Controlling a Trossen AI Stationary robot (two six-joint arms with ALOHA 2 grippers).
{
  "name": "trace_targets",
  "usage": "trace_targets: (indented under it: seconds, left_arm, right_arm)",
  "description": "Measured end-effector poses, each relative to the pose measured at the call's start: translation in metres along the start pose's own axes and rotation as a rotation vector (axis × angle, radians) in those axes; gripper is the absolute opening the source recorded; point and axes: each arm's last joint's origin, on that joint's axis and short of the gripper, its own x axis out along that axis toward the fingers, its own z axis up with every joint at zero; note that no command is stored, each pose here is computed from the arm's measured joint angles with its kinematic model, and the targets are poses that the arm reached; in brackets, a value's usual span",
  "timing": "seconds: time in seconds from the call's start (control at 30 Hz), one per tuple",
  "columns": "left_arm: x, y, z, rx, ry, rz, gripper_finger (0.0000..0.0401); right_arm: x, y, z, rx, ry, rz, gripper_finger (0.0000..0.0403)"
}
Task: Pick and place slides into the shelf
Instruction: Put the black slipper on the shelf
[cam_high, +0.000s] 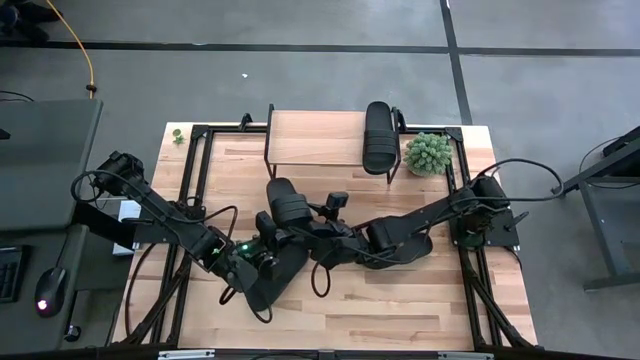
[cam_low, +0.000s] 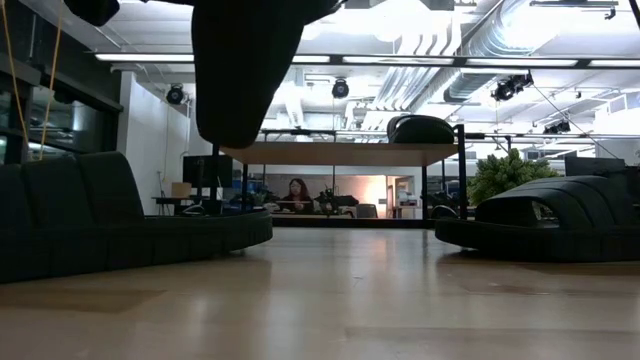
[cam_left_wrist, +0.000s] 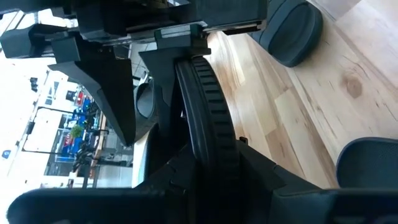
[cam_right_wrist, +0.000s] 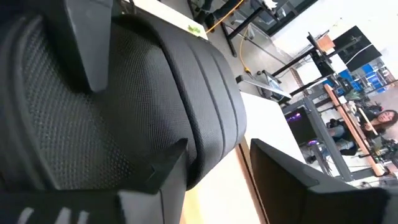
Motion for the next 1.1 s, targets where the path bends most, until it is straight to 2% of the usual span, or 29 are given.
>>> trace_targets:
  seconds: [0.13, 0.33, 0.4, 0.7, 1.1]
  left_arm:
    - [-0.0001, 0.0006, 0.0005, -0.006, -0.003, 0.001, 0.0072]
    - [0.0, 0.0009, 0.0007, -0.011, -0.004, 0.001, 0.0072]
    - [-0.0001, 0.0012, 0.0008, -0.013, -0.004, 0.003, 0.0072]
    - [0.0, 0.0011, 0.0005, -0.009, 0.002, 0.007, 0.0072]
    - [0.0001, 0.0015, 0.0005, -0.014, 0.004, 0.011, 0.0072]
  right_arm:
    - [0.0002, 0.0, 0.0009, 0.011, -0.008, 0.01, 0.0115]
    - [0.0005, -0.0001, 0.0014, 0.018, -0.012, 0.016, 0.0024]
    - [0.0005, 0.0001, 0.0014, 0.017, -0.012, 0.017, 0.0008]
    - [0.0003, 0.0005, 0.0007, 0.01, -0.007, 0.015, 0.0004]
    - [-0.0037, 0.0022, 0.0, -0.024, 0.004, -0.047, 0.0001]
